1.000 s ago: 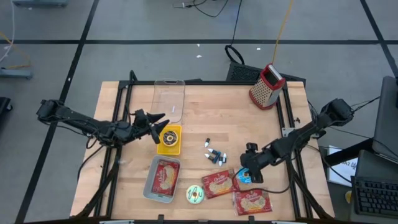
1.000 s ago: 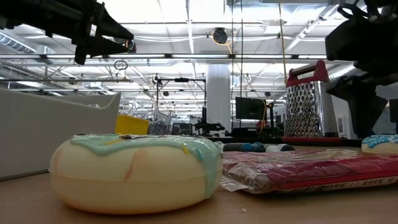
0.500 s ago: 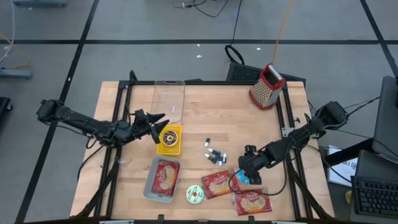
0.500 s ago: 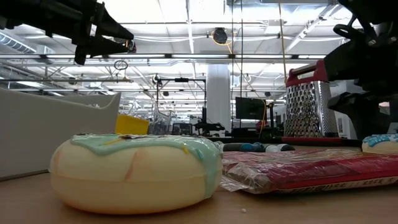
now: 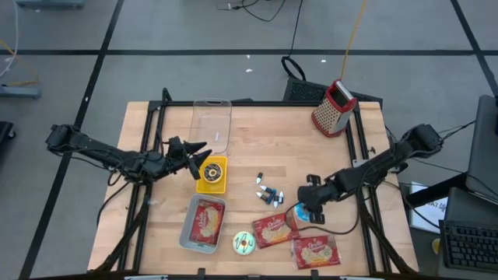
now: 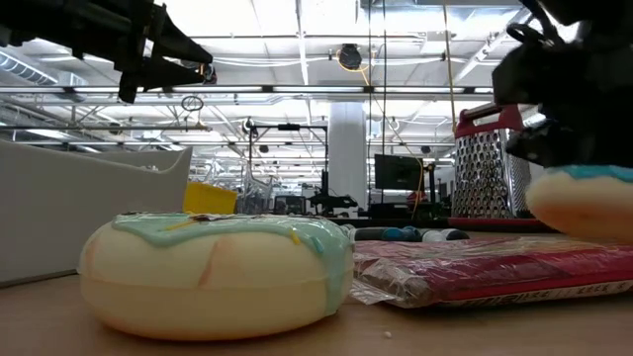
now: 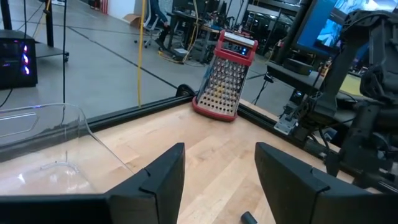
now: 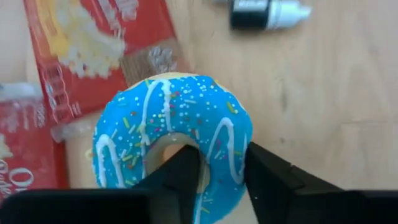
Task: Pick & Place Food Item
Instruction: Put the blue doughnut into the yellow bin
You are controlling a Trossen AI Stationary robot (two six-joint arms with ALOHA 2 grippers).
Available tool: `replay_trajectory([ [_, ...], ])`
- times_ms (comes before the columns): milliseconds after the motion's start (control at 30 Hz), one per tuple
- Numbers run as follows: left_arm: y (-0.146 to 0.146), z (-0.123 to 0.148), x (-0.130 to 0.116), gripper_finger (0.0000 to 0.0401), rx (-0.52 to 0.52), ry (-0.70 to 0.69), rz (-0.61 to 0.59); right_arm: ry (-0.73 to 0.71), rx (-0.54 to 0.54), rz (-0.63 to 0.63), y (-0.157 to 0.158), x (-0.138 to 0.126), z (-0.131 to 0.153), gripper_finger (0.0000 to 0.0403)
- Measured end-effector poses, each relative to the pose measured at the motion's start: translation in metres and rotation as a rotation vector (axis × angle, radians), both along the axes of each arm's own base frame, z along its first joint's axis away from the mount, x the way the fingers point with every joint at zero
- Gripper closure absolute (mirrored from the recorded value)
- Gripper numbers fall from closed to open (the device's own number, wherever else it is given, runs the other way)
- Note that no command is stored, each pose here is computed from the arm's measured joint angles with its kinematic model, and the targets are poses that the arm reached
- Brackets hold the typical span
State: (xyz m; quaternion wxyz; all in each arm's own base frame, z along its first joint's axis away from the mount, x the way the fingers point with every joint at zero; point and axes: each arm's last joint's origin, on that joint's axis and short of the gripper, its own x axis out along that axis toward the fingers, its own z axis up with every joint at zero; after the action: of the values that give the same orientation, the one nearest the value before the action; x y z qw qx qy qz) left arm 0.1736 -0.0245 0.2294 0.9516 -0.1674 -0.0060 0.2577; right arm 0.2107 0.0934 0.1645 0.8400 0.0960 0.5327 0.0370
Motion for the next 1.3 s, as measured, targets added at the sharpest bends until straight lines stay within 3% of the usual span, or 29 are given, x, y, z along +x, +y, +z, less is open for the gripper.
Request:
replay_trajectory([
  [200, 0.0, 0.0, 0.0, 0.0201, 0.0, 0.0, 0.0, -0.144, -0.021, 0.007, -0.017, 0.002, 0.022, 0.0344],
  [500, -0.002, 0.0, 0.001, 0.0201, -0.02, -0.005, -0.072, -0.558, -0.347, -0.017, -0.045, 0.02, 0.061, 0.0366],
  [700, -0.007, -0.003, 0.013, 0.0201, -0.08, -0.059, -0.153, -0.751, -0.451, -0.019, -0.059, 0.034, 0.077, 0.0363],
  [933, -0.02, -0.01, 0.04, 0.0201, 0.097, -0.119, -0.39, -0.865, -0.466, -0.078, -0.072, 0.04, 0.089, 0.0361],
  [1133, -0.028, -0.017, 0.066, 0.0201, 0.301, -0.099, -0.428, -1.028, -0.342, 0.021, -0.069, 0.046, 0.099, 0.0363],
  [1300, -0.039, -0.007, 0.096, 0.0201, 0.375, -0.106, -0.522, -1.09, -0.313, 0.072, -0.067, 0.052, 0.099, 0.0362],
])
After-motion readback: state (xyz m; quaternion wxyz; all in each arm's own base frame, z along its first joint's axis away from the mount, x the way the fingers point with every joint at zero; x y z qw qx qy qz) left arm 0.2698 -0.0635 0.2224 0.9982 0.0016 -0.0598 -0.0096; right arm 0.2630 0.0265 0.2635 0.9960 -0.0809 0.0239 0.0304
